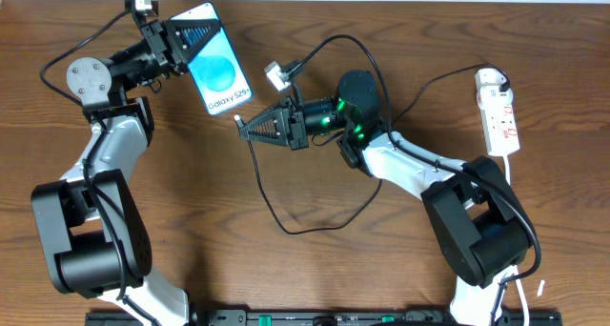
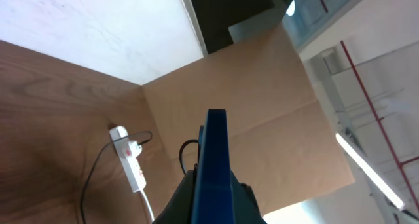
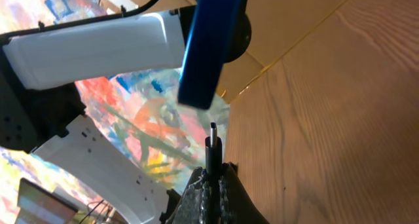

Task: Plug charger to phone and switch on socket
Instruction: 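Align and push the plug into the phone's bottom port with the right gripper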

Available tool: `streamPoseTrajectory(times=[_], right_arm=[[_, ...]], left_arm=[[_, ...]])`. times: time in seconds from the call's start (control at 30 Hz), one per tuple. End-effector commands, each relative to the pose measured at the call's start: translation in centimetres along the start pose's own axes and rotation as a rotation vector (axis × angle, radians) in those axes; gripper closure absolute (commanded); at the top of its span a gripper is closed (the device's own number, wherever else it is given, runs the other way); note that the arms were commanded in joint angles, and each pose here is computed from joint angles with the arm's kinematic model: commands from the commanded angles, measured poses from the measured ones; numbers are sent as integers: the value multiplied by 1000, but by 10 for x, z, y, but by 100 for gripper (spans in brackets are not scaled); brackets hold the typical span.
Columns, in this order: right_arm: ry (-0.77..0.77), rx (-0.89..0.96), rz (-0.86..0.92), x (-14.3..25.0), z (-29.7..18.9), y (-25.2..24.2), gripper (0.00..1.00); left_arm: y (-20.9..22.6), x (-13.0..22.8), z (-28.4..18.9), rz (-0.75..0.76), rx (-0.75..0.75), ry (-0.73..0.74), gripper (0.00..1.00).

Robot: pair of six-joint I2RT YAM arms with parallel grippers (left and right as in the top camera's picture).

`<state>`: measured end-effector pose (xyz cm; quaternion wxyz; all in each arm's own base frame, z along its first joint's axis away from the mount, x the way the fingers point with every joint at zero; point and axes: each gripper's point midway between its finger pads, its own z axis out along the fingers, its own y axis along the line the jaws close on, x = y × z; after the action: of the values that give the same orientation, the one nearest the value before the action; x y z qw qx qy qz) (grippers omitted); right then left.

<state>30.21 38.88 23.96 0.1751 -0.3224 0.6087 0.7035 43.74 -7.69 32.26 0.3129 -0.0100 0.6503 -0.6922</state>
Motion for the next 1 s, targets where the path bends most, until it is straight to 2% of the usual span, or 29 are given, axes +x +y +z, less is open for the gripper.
streamPoseTrajectory(times=[0.0, 0.33, 0.97], right_arm=[[-28, 12, -26, -8, 0, 0, 99], [-25, 10, -32, -8, 0, 0, 99], [-43, 46, 13, -8, 0, -10, 99]], left_arm=[[-11, 0, 1, 59, 7, 6, 93], [10, -3, 0, 24, -41, 1, 93], [10, -1, 2, 19, -39, 7, 93]])
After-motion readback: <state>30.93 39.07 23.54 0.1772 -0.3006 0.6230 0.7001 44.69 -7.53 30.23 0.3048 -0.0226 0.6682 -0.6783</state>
